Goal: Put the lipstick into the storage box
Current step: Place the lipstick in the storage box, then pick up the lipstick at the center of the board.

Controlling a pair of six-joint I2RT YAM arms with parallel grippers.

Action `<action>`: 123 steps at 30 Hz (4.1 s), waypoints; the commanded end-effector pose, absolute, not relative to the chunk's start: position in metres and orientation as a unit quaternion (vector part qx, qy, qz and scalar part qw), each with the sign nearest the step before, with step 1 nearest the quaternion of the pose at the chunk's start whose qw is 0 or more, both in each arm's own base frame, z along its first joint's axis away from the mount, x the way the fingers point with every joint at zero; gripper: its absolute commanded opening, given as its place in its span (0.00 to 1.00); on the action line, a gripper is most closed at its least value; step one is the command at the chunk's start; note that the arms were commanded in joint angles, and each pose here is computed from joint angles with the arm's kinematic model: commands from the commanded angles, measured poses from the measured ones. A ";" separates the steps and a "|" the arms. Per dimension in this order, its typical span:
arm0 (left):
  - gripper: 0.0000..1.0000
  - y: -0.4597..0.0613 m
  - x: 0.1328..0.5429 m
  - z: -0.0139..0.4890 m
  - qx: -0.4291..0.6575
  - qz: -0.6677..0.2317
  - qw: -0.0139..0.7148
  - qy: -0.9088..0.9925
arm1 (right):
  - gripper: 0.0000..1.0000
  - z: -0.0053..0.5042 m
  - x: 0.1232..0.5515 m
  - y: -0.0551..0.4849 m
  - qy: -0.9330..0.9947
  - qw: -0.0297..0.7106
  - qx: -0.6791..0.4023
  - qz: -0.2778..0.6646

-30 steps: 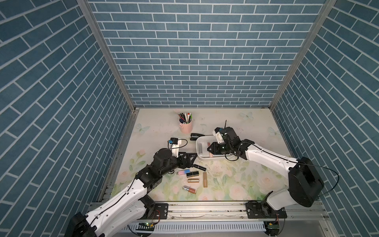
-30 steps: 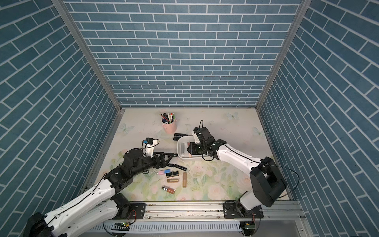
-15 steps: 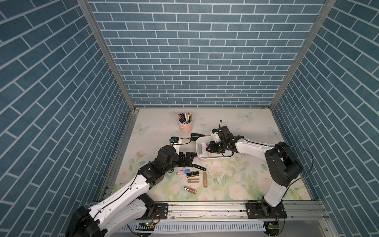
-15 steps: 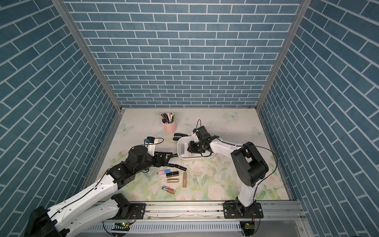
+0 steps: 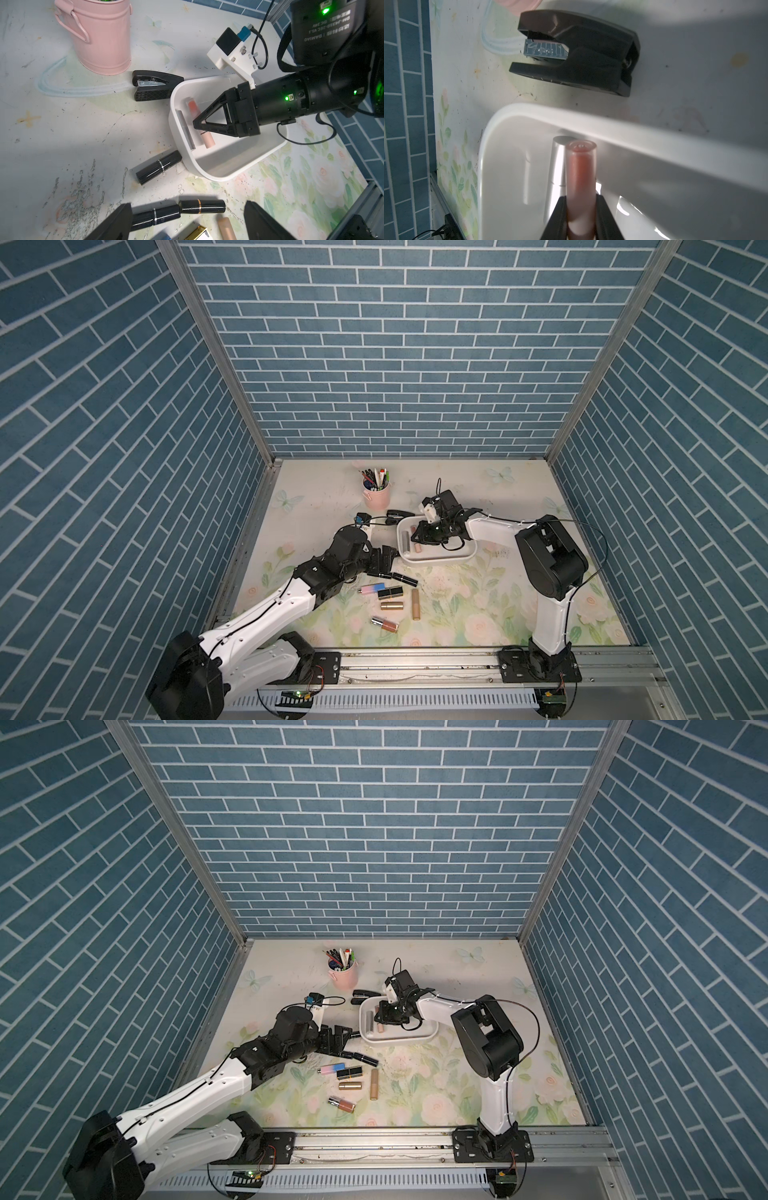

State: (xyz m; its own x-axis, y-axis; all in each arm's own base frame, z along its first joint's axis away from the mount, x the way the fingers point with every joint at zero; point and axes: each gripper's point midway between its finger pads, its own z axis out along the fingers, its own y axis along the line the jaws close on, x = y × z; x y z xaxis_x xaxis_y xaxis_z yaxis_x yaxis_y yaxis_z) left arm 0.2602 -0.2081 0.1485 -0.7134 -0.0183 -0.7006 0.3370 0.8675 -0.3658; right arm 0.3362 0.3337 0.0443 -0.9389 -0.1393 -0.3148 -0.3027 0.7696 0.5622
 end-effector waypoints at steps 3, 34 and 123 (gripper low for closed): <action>0.90 -0.207 0.265 0.151 0.117 -0.213 0.370 0.897 | 0.28 0.048 0.346 0.342 0.924 0.135 -0.135 0.330; 0.78 -0.184 0.285 0.117 0.436 -0.027 0.317 0.842 | 0.44 0.162 0.290 0.279 0.902 0.243 -0.133 0.332; 0.11 -0.167 0.338 0.132 0.350 -0.080 0.296 0.885 | 0.45 0.188 0.312 0.272 0.882 0.291 -0.132 0.346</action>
State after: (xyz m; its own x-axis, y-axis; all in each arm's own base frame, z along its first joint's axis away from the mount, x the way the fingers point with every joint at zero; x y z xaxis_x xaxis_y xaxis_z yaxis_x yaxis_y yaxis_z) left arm 0.3396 -0.1699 0.1115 -0.5633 0.6461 -0.5150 0.6996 0.7046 0.1187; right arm 0.3008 0.2614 0.1655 -0.8323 -0.0345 -0.5532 -0.3768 0.7672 0.5191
